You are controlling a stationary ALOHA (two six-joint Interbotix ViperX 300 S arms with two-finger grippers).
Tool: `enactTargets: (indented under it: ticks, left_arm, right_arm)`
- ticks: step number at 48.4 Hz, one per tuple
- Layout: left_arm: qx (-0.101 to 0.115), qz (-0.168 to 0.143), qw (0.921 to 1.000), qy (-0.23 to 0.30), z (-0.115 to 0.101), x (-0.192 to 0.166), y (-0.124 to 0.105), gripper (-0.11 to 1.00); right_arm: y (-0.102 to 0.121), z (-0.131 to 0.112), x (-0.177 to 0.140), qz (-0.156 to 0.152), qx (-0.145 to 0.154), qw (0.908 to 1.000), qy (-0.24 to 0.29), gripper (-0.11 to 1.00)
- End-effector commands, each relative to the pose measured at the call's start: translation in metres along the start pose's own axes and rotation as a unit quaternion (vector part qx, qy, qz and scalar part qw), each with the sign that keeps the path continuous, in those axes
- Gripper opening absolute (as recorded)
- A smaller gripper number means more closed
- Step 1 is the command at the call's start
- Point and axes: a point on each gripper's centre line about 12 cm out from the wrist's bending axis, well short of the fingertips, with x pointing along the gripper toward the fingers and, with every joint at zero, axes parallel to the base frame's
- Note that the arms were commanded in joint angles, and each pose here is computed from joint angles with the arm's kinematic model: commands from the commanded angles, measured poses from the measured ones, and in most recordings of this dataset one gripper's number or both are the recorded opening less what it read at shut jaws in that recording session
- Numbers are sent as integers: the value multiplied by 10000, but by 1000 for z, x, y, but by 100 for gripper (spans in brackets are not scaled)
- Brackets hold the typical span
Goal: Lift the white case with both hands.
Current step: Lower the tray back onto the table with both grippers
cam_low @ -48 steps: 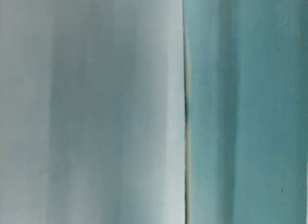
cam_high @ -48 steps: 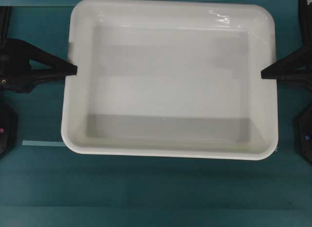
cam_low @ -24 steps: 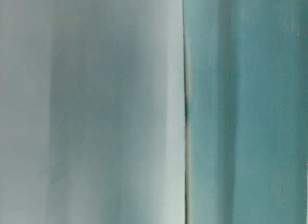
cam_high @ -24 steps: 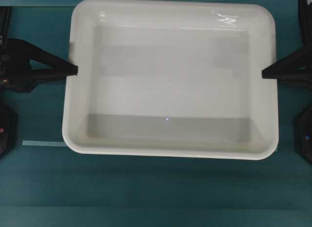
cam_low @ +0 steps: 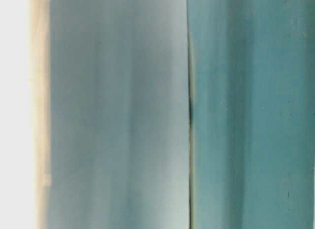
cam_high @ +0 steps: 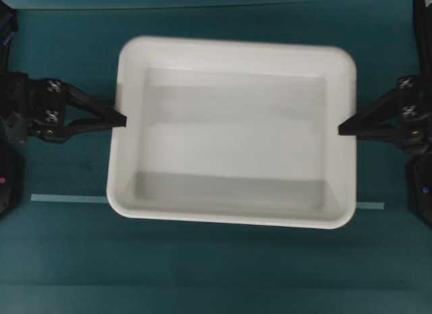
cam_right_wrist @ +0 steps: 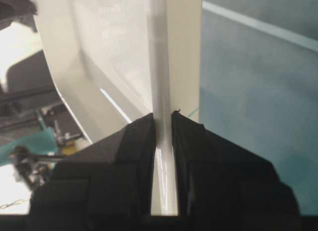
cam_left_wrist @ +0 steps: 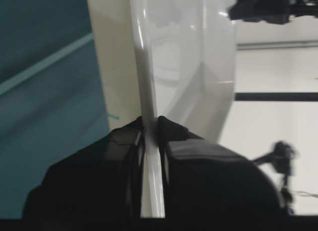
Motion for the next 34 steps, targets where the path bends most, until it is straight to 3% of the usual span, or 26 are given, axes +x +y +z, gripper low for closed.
enactTargets:
  ticks: [1,12,24,34]
  left_arm:
    - [-4,182,9998,29,-2,9,13,5]
    - [-105,618,9980,51,-9,27,60,5]
    - [-122,1022,9946,138,-16,43,91,5]
    - [-122,1464,9888,253,-23,50,119,5]
  right_arm:
    - [-12,0,13,-89,8,10000,-13,10]
    - [-52,0,37,-424,-101,9990,-43,10]
    - [-85,0,54,-954,-176,9953,-16,10]
    - [-105,1,70,-1215,-256,9923,-44,10]
